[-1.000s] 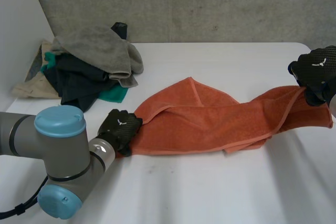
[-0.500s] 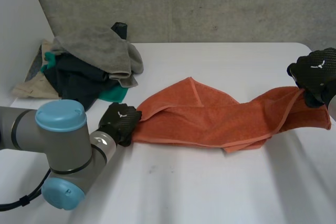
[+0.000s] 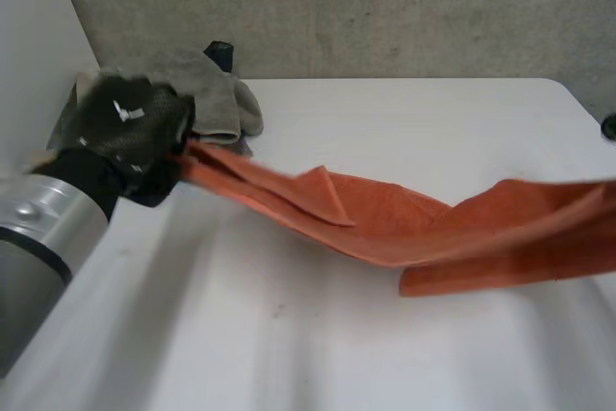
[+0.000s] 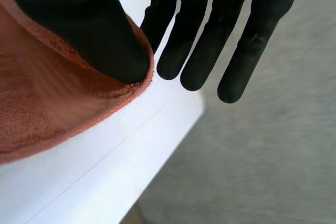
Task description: Fold the laundry.
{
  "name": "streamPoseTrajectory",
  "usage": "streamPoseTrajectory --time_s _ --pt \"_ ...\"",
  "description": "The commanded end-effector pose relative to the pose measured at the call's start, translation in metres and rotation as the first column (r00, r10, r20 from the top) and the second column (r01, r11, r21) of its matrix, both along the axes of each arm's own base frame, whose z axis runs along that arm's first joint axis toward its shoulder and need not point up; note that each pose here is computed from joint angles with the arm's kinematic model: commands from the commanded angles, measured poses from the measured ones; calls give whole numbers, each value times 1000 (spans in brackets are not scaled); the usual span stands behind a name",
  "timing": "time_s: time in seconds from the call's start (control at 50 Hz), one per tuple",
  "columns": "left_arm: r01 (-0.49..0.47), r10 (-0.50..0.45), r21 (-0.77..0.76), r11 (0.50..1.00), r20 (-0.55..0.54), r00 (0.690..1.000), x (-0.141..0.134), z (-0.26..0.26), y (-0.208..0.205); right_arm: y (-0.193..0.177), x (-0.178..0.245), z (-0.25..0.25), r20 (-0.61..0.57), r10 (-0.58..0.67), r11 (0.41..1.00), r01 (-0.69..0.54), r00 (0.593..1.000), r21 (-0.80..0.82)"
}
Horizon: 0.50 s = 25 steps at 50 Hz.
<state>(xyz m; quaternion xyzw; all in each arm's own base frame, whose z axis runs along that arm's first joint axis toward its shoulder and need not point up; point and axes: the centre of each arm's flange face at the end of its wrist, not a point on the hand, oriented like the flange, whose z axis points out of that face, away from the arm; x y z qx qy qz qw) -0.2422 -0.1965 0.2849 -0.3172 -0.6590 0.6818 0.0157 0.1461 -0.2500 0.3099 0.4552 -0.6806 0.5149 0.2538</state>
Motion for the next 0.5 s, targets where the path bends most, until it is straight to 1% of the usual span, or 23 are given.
streamPoseTrajectory --time_s 0.02,0.06,0.08,0.1,0.12,0.14,0.16,0.18,0.2,0.22,0.24,0.26,0.28,0.3,0.32,0.34,0.36,0.4,0.42,0.44,0.46,0.5 --pt "-97 71 197 976 140 988 -12 -75 -50 -40 -1 -68 -21 -11 980 15 1000 198" --pt "-118 83 204 972 171 982 -17 -87 -66 -62 -3 -81 -15 -36 986 38 999 164" --pt "-129 92 184 974 193 977 -23 -92 -84 -70 -3 -83 -12 -48 989 49 999 139" --pt "-128 94 164 978 202 975 -28 -93 -93 -80 -3 -85 -7 -60 993 60 998 106" --pt "-125 94 141 982 208 974 -34 -92 -100 -100 1 -81 14 -86 996 85 996 8" --pt "-123 104 81 989 209 972 -42 -85 -118 -106 3 -79 20 -90 996 90 996 -23" --pt "-123 112 39 992 200 973 -47 -78 -128 -113 8 -73 35 -91 993 94 995 -73" --pt "-123 123 -11 992 185 975 -51 -67 -138 -128 18 -55 69 -91 975 103 994 -198" --pt "-124 133 -66 990 163 978 -56 -54 -147 -134 23 -43 89 -84 958 105 992 -266" --pt "-126 148 -189 974 106 983 -65 -25 -164 -139 28 -30 112 -76 936 109 991 -333" --pt "-134 156 -256 957 67 985 -69 -8 -172 -143 32 -16 136 -63 910 113 989 -399" --pt "-144 160 -325 935 23 987 -72 10 -178 -150 41 11 177 -21 843 113 984 -526" --pt "-159 162 -389 907 -26 987 -74 28 -184 -152 44 24 191 -1 805 115 982 -582" --pt "-193 152 -509 839 -121 981 -77 66 -189 -154 47 35 206 21 763 117 978 -635" --pt "-214 144 -558 802 -167 975 -76 83 -189 -154 49 46 218 43 721 121 975 -683" --pt "-231 134 -598 767 -203 970 -76 98 -189 -153 53 67 233 82 633 130 969 -763" --pt "-258 115 -653 712 -255 960 -75 118 -187 -150 54 77 236 98 593 133 967 -794" --pt "-275 100 -681 679 -284 953 -74 129 -186 -147 54 93 239 127 521 140 963 -842" --pt "-280 95 -689 669 -294 951 -74 131 -186 -145 55 98 231 144 500 131 962 -856" --pt "-285 91 -695 660 -303 949 -73 135 -184 -145 56 98 227 148 502 125 962 -856" --pt "-286 93 -693 662 -302 949 -73 134 -184 -145 56 97 225 150 506 121 963 -854" --pt "-280 98 -679 679 -294 951 -75 128 -184 -145 57 90 224 148 534 113 963 -838"
